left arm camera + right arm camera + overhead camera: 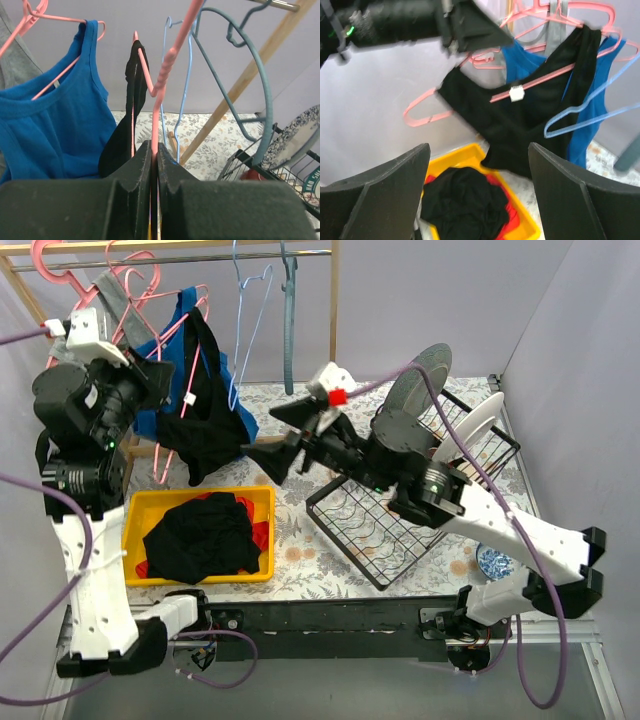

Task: Remove the tank top from the hanger
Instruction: Pick up the hanger from the clothesline.

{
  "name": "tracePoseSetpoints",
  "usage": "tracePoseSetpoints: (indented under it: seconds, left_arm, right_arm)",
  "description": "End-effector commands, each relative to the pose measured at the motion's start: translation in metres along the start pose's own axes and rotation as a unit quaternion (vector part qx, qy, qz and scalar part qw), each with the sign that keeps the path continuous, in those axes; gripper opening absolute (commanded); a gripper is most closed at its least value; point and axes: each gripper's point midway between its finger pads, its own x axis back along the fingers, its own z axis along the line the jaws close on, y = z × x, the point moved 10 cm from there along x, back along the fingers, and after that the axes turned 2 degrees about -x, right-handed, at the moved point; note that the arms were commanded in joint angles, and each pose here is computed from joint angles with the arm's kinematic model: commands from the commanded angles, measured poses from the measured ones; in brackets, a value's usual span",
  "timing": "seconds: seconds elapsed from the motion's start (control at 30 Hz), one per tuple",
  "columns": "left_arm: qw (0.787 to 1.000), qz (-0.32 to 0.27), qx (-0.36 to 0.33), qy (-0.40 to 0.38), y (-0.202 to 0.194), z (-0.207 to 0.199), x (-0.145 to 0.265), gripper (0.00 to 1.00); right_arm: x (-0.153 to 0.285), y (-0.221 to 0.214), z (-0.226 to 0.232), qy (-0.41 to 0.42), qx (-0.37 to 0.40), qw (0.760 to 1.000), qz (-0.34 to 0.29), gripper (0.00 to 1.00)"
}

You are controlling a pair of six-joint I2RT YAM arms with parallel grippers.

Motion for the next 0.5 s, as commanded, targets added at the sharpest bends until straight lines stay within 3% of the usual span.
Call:
tracePoseSetpoints:
  seconds: [0.0, 0.13, 0.27, 0.47]
  left_arm:
    - [1.000, -0.009, -0.006, -0.021, -0.005, -0.010, 0.035, 0.00]
    - [0.999, -0.002, -0.022, -0.023, -0.011, -0.012, 0.052, 0.00]
    - [0.999, -0.013, -0.029, -0.031, -0.017, -0.015, 0.067, 0.00]
    - [0.998, -0.021, -0.024, -0.054, -0.030, -0.021, 0.087, 0.00]
  right_arm:
    - [-0.030, 0.035, 0.001, -0.015, 0.047, 0.999, -0.017, 0.87]
    - [-0.075, 0.029, -0.002, -0.010, 0.115, 0.993, -0.006, 0.87]
    - [-0.104, 0.005, -0.021, -0.081, 0.194, 0.978, -0.001, 0.89]
    - [-0.134, -0.009, -0.047, -0.097, 0.176, 0.979, -0.021, 0.86]
